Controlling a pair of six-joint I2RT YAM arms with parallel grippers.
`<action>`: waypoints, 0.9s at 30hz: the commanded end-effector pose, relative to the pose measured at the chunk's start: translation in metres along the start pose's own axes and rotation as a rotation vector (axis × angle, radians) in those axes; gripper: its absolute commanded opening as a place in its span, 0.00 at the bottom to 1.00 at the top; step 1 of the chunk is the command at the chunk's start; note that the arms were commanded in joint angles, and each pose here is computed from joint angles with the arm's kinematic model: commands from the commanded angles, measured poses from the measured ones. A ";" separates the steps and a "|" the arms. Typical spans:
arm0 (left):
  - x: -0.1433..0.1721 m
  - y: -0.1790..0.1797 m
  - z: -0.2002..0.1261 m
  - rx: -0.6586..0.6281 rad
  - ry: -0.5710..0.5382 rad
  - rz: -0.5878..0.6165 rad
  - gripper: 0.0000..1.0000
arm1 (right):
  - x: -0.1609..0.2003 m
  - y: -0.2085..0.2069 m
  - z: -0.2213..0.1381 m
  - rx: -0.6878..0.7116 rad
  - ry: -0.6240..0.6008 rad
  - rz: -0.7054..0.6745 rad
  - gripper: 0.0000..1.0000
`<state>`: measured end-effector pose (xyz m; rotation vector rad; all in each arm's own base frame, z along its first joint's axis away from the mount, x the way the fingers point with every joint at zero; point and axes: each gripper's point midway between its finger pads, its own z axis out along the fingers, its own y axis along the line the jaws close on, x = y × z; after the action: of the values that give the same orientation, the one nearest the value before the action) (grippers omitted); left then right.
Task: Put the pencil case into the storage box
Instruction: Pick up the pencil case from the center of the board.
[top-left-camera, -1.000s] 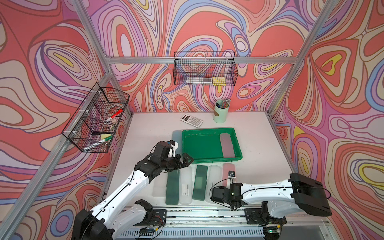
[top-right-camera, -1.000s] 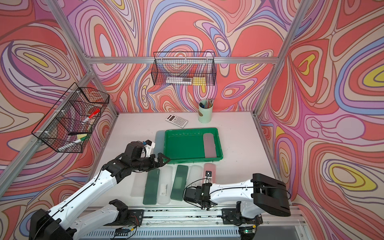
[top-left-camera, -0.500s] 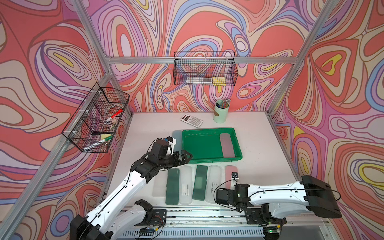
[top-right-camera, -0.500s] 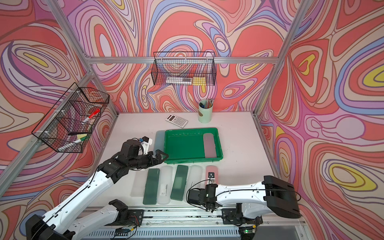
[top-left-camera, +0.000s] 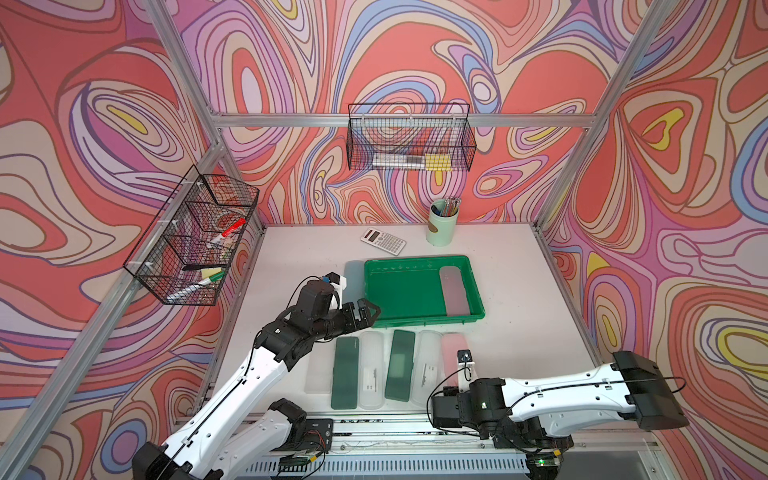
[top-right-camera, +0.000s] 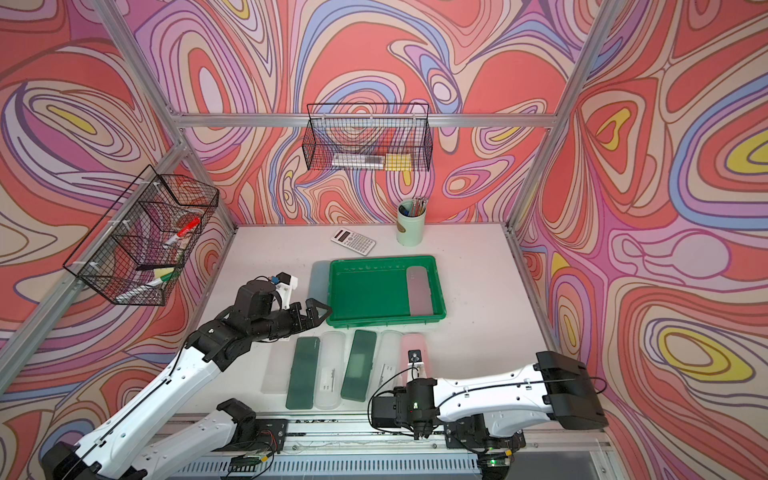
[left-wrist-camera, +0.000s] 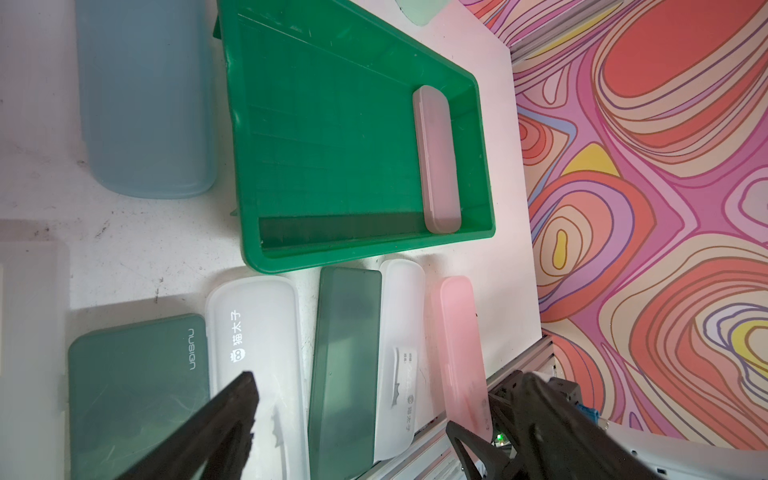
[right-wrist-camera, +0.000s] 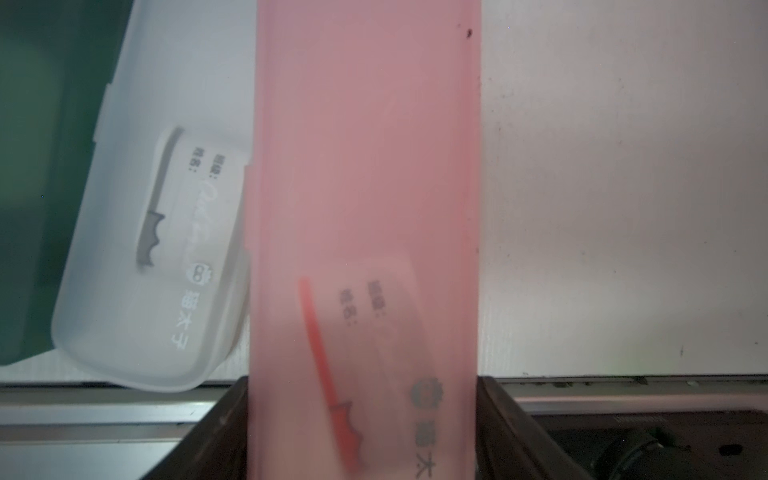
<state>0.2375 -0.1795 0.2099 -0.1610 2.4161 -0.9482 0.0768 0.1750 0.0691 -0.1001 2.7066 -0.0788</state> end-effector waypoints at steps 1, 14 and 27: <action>-0.005 -0.004 -0.014 -0.015 -0.031 0.006 0.99 | -0.008 0.001 -0.011 0.000 -0.058 -0.002 0.54; -0.015 -0.009 -0.026 -0.020 -0.085 0.004 0.99 | -0.035 0.004 -0.051 -0.068 -0.180 -0.014 0.53; -0.049 -0.030 0.007 -0.007 -0.079 0.035 0.99 | -0.099 0.010 -0.101 -0.185 -0.312 0.059 0.49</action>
<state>0.2678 -0.1830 0.2319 -0.2037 2.3934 -0.8841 0.1028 0.1981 0.1753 -0.0905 2.4726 0.1523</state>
